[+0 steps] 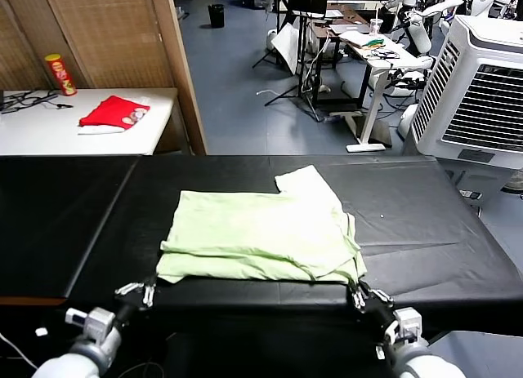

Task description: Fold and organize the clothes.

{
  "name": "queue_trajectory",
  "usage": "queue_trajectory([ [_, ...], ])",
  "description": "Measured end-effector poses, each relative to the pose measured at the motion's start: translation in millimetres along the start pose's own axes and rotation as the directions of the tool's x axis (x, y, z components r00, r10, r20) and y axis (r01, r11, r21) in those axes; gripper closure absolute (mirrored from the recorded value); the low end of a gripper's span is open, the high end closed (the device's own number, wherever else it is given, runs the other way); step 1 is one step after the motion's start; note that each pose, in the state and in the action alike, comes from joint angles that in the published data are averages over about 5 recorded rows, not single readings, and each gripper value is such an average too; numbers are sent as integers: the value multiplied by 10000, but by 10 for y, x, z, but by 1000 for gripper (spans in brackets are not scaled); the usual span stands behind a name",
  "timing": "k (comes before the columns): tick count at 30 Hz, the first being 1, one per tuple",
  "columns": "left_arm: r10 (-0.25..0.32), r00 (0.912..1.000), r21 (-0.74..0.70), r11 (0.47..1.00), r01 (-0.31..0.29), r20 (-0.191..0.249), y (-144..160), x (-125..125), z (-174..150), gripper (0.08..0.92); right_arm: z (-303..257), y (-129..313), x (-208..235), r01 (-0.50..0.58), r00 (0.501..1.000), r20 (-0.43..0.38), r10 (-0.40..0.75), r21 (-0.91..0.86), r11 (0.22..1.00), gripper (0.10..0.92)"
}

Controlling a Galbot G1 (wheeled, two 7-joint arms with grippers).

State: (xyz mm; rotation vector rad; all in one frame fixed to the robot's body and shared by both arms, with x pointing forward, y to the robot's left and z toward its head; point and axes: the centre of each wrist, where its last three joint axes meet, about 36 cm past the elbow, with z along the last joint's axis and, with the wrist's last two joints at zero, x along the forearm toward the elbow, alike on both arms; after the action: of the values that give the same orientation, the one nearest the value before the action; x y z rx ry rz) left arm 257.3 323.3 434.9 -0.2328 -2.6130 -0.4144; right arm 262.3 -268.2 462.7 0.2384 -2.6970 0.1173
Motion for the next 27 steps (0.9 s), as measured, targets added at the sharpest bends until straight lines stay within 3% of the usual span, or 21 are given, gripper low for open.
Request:
queue_trajectory([
  [5, -40, 9994, 376, 9993, 27, 357, -7, 118, -123, 288, -255, -129, -178, -23, 9926, 1215, 9, 116, 9999, 225],
  [8, -248, 9979, 971, 9951, 188, 605, 31, 51, -243, 215, -395, -241, -489, -256, 9850, 1711, 210, 249, 9994, 224],
  [14, -676, 9894, 2162, 9756, 386, 1284, 281, -349, -629, 202, -704, -400, -1373, -683, 9763, 2073, 624, 211, 9974, 224],
  [19, -737, 9800, 2703, 9625, 214, 1849, 586, -810, -974, 201, -955, -439, -2132, -749, 9838, 1646, 710, 175, 9970, 224],
  [27, -549, 9855, 3057, 9521, 32, 1607, 946, -1624, -1296, 201, -1300, -462, -3040, -490, 9970, 598, 484, 85, 9988, 224],
])
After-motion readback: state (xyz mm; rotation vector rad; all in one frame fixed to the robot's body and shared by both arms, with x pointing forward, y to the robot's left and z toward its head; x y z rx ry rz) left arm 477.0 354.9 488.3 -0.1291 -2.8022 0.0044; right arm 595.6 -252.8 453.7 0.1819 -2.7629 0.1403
